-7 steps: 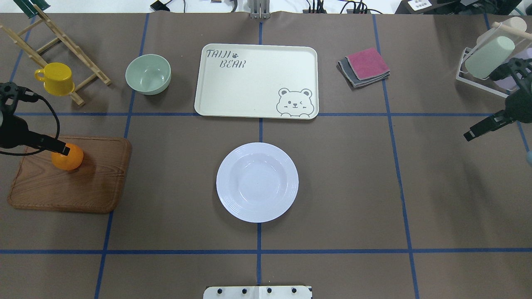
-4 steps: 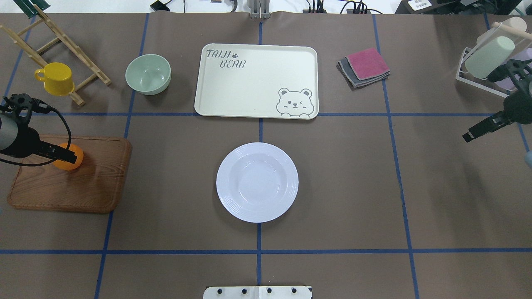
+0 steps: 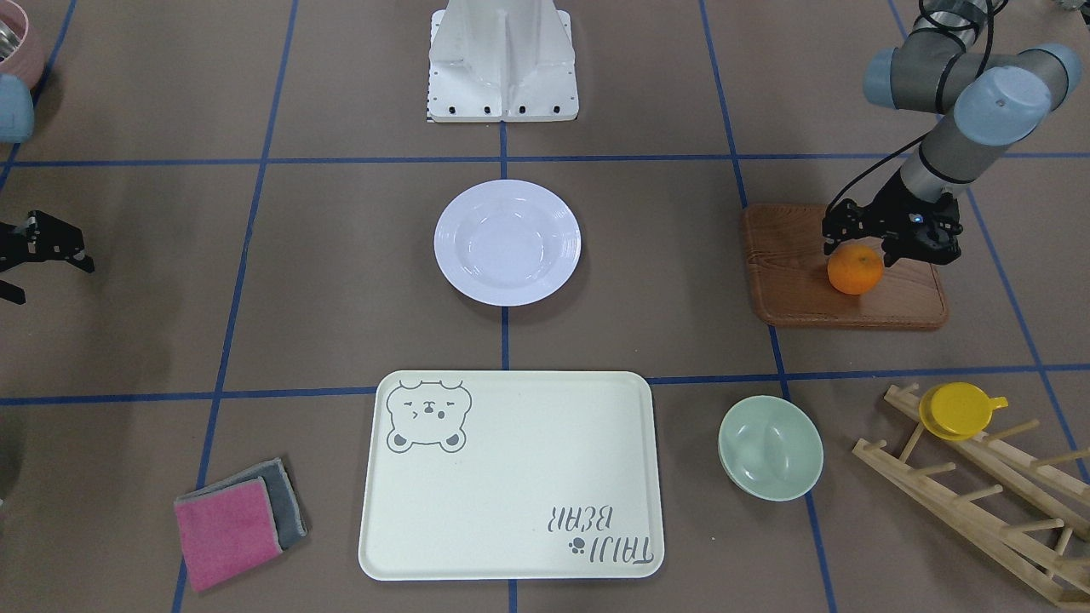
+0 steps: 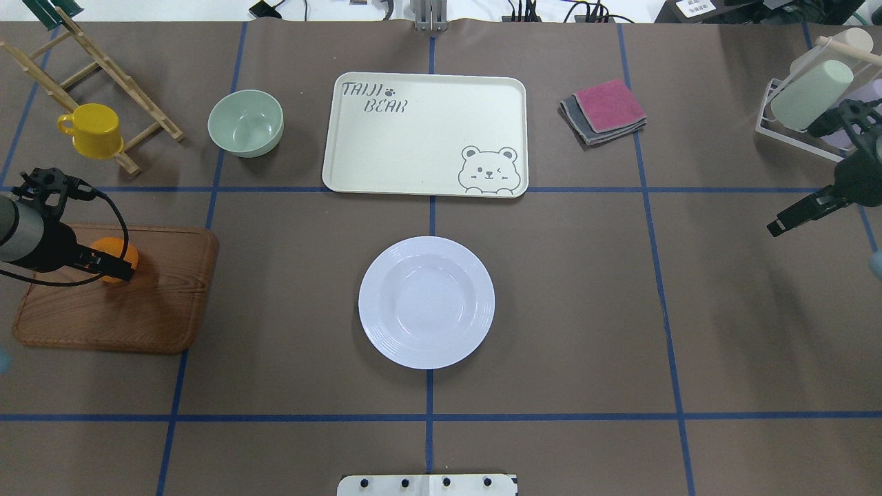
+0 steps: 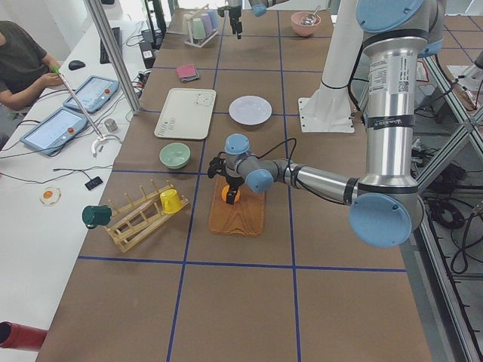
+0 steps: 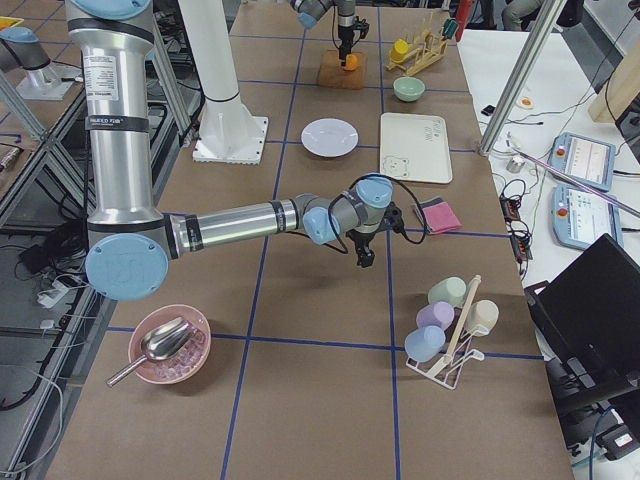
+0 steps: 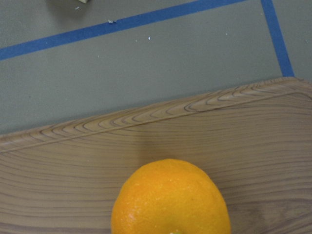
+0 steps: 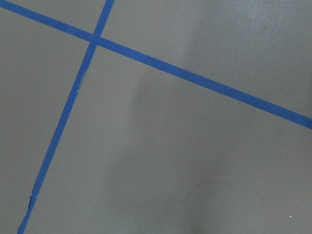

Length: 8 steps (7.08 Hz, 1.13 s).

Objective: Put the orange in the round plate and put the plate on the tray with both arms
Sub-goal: 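Lower the left gripper onto the orange on the wooden board and grasp it, then carry the orange with the left gripper onto the white plate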

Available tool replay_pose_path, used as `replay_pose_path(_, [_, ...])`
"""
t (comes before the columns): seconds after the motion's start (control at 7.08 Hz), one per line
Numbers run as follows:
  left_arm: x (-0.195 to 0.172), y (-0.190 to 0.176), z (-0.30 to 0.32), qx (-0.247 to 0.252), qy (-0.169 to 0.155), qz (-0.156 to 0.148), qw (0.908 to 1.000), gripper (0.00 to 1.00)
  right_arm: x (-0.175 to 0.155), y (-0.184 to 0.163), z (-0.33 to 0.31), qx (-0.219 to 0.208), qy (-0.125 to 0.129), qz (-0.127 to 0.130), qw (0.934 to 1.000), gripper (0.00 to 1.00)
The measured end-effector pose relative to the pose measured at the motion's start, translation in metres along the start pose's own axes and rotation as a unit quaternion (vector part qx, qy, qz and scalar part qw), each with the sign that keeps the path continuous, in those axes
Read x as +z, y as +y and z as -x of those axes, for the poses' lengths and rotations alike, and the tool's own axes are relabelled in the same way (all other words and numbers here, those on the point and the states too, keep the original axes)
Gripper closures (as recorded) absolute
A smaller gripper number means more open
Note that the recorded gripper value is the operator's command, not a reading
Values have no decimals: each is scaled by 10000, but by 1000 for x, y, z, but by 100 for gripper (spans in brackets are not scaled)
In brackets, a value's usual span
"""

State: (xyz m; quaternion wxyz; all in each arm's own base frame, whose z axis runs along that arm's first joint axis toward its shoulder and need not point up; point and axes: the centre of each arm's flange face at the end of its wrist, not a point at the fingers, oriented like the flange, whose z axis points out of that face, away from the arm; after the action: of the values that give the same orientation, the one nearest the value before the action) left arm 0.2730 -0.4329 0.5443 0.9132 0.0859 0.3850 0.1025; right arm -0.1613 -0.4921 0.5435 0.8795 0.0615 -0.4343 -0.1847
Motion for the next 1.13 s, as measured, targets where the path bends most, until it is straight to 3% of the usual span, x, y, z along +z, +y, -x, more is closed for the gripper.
replay_pose_path(0.14, [3, 0, 0, 8, -42, 1, 10000, 40, 1, 0, 0, 2, 1, 7, 10000, 0])
replay_pose_path(0.28, [6, -1, 0, 9, -63, 8, 10000, 75, 2, 0, -1, 11, 3, 16, 10000, 0])
replay_pose_path(0.42, [7, -2, 0, 12, -66, 3, 10000, 100, 3, 1, -2, 17, 3, 26, 10000, 0])
replay_pose_path(0.85, [-3, -14, -21, 38, 147, -48, 9999, 100, 3, 1, -2, 14, 3, 27, 10000, 0])
replay_pose_path(1.13, [-30, -53, -82, -510, 737, -84, 9959, 100, 2, 0, 0, 3, -4, 18, 10000, 0])
